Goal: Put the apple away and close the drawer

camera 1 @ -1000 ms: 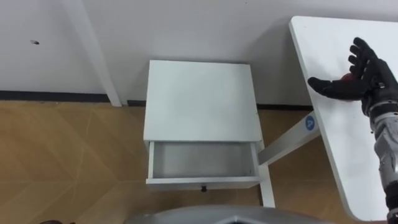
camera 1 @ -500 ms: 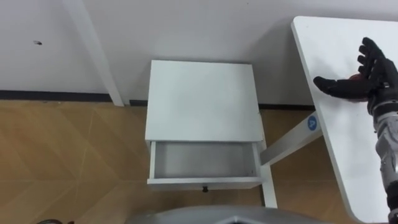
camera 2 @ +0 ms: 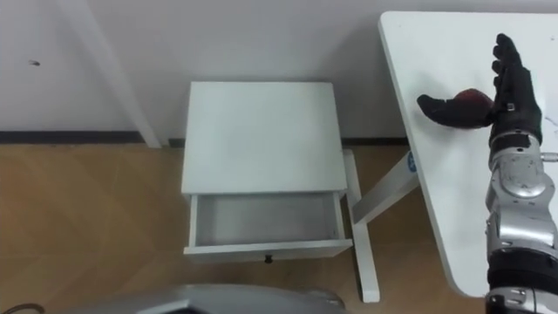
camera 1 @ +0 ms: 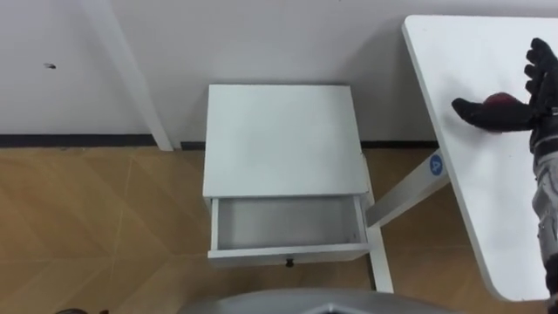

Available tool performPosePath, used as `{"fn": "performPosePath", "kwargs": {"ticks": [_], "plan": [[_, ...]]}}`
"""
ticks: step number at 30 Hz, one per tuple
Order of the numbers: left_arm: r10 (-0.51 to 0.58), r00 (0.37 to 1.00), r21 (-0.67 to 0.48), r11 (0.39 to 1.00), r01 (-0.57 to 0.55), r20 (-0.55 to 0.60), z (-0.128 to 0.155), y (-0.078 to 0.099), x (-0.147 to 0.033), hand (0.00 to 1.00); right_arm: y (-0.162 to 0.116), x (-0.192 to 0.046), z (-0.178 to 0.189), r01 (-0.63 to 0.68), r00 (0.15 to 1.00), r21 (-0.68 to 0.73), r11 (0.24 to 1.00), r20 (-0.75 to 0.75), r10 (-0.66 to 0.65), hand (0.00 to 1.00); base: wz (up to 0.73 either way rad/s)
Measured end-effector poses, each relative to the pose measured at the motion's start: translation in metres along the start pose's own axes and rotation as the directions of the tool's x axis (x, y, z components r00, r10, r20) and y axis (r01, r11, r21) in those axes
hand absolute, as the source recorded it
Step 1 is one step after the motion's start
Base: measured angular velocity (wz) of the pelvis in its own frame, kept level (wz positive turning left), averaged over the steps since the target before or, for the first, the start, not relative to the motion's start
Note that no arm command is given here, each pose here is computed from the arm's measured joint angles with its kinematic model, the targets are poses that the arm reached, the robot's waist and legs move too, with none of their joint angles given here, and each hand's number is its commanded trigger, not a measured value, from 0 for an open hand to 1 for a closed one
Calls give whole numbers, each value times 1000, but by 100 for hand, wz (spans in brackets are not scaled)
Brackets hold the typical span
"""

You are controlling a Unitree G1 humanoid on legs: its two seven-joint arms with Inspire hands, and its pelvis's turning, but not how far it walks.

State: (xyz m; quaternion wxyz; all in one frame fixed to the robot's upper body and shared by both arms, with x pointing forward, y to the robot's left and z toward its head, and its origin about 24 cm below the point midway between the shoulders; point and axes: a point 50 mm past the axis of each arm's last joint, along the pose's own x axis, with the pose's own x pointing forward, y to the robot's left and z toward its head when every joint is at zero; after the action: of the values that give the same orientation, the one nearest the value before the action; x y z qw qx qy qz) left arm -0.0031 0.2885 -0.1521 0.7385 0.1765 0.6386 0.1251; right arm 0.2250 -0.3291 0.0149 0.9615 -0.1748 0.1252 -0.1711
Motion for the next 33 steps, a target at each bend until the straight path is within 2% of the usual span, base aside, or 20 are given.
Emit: {"fn": "performPosePath", "kwargs": {"ticks": [14, 16, 33], "plan": [[17, 1000, 4, 1000, -17, 14, 2, 5, 0, 0, -4, -9, -38, 9, 986, -16, 1000, -164, -11, 1, 0], [19, 1000, 4, 1000, -19, 16, 2, 5, 0, 0, -4, -10, -40, 8, 985, -16, 1000, -171, -11, 100, 0], [28, 999, 15, 1000, -28, -23, -4, 4, 0, 0, -18, -13, -52, 53, 972, -54, 997, -227, -64, 100, 0]]}}
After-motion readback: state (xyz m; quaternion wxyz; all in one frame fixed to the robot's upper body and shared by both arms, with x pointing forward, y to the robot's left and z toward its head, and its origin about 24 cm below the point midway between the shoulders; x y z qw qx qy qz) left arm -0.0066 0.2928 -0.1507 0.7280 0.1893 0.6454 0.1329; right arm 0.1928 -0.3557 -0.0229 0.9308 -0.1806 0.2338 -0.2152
